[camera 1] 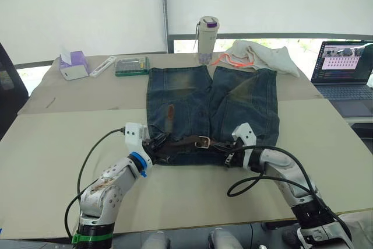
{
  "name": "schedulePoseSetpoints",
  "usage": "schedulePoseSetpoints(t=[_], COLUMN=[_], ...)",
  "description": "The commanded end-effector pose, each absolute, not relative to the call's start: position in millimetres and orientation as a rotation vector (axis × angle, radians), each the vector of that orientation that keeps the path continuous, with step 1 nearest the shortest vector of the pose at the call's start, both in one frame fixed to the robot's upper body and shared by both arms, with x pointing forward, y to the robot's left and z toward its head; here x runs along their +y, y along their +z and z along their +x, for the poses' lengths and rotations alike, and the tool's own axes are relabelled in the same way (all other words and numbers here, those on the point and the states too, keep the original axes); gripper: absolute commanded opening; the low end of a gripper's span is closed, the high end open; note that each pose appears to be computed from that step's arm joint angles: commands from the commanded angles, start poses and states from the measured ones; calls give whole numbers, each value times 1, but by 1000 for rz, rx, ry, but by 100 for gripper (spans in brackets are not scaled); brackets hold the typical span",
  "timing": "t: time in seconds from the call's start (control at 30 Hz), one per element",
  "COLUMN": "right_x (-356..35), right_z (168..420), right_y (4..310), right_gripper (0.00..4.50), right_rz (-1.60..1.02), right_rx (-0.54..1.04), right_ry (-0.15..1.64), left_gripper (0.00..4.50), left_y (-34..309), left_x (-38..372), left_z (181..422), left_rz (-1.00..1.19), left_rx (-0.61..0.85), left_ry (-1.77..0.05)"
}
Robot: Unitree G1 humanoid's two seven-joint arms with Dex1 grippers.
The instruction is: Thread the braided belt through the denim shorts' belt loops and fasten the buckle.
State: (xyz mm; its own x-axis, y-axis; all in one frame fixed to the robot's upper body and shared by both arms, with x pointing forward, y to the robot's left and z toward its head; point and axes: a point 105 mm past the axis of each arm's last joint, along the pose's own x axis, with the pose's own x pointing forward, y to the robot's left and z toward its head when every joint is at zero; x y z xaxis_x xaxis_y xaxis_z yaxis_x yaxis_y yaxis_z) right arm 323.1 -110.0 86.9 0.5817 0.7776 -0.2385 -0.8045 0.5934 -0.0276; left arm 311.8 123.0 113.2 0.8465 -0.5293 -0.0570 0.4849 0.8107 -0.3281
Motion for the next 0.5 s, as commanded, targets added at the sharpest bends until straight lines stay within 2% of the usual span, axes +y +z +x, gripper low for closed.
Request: schedulePoseSetpoints(t=[0.03, 0.5], right_x=[-107, -99], right_z=[327, 334], right_y=[93, 116], right_gripper=[3, 3], right_rz=[-129, -345], right_rx=[163, 65], right_ry=[924, 1047], left_gripper=[0, 0], left_y=[115, 104], left_x=[124, 122], left_z=[309, 307], left_rz=[-277, -211], left_rx=[131, 158], left_ry=[-566, -583])
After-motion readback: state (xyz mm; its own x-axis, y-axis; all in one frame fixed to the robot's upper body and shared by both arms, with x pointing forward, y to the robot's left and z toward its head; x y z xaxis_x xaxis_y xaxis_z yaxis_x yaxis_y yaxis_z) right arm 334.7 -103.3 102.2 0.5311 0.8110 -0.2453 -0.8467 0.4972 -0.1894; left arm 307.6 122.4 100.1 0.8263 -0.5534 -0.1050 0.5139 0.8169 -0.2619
